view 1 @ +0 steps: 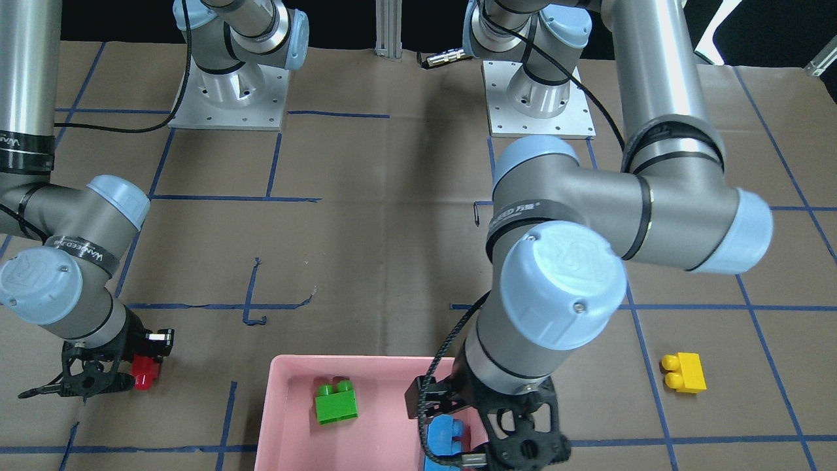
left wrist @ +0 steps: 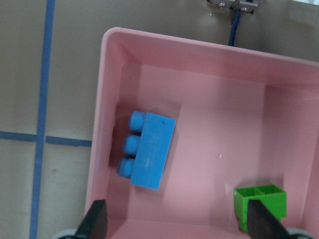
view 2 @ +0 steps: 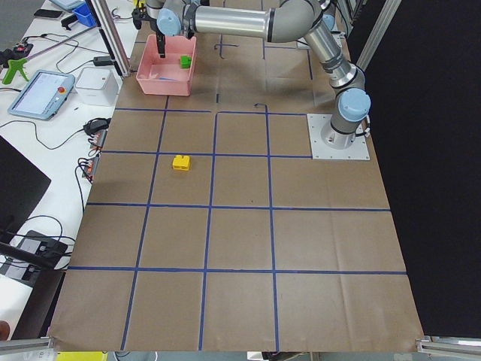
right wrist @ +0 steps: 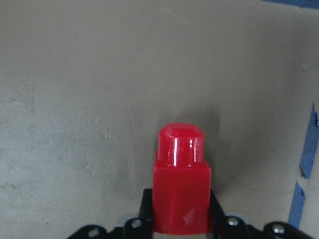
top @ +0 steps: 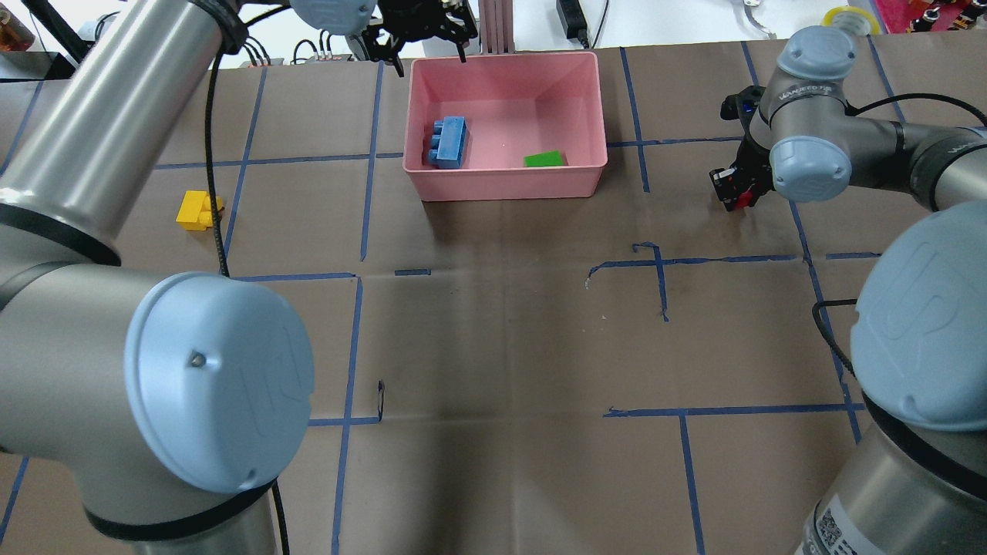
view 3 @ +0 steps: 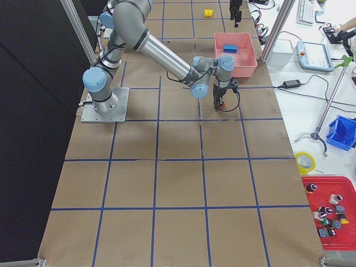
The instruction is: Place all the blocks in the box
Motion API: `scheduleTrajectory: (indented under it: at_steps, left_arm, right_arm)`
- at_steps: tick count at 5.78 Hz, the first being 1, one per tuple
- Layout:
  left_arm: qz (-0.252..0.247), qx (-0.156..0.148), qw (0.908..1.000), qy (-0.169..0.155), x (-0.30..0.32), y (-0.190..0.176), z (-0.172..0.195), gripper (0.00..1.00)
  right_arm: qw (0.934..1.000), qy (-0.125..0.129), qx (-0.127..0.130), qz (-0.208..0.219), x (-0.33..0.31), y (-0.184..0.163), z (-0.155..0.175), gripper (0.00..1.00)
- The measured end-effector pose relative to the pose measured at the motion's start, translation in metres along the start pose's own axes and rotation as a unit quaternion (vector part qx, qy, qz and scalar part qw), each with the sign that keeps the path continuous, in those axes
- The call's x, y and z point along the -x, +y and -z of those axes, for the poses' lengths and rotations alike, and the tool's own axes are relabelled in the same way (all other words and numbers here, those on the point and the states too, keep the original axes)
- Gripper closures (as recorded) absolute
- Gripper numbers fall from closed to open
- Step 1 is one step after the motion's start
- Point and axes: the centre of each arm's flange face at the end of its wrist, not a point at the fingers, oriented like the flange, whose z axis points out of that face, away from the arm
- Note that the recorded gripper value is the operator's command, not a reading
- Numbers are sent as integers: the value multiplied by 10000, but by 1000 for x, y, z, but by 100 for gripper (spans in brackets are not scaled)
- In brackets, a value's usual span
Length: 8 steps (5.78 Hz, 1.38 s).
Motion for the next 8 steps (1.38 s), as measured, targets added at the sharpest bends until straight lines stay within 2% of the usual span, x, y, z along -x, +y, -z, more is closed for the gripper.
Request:
scheduleTrajectory:
  at_steps: [1, 2, 4, 5, 6, 7, 8]
  left_arm:
    - [99, 81, 9999, -43, 28, 10, 48, 0]
    - [41, 217, 9997, -108, 63, 17, 82, 0]
    - [-215, 428, 9986, -205, 169, 9, 107, 0]
    - [-468, 541, 9968, -357, 231, 6, 106, 0]
    - [-767, 673, 9936, -480, 289, 6, 103, 1]
    - [-1010, 791, 9906, -475, 339, 7, 95, 1]
    - [-1177, 898, 9881, -420, 380, 9, 81, 1]
  right_arm:
    - [10000, 39, -68, 13, -2, -3, 23, 98]
    - [10000, 26, -13, 29, -6, -12, 65, 98]
    - [9993, -176, 260, 202, 18, -46, 171, 98]
    - [9991, -315, 277, 114, 61, -68, 195, 98]
    - [9981, -487, 186, -324, 121, -95, 198, 97]
    - [9933, -793, 58, -841, 186, -123, 183, 97]
    - [9845, -1143, -73, -1329, 241, -147, 162, 92]
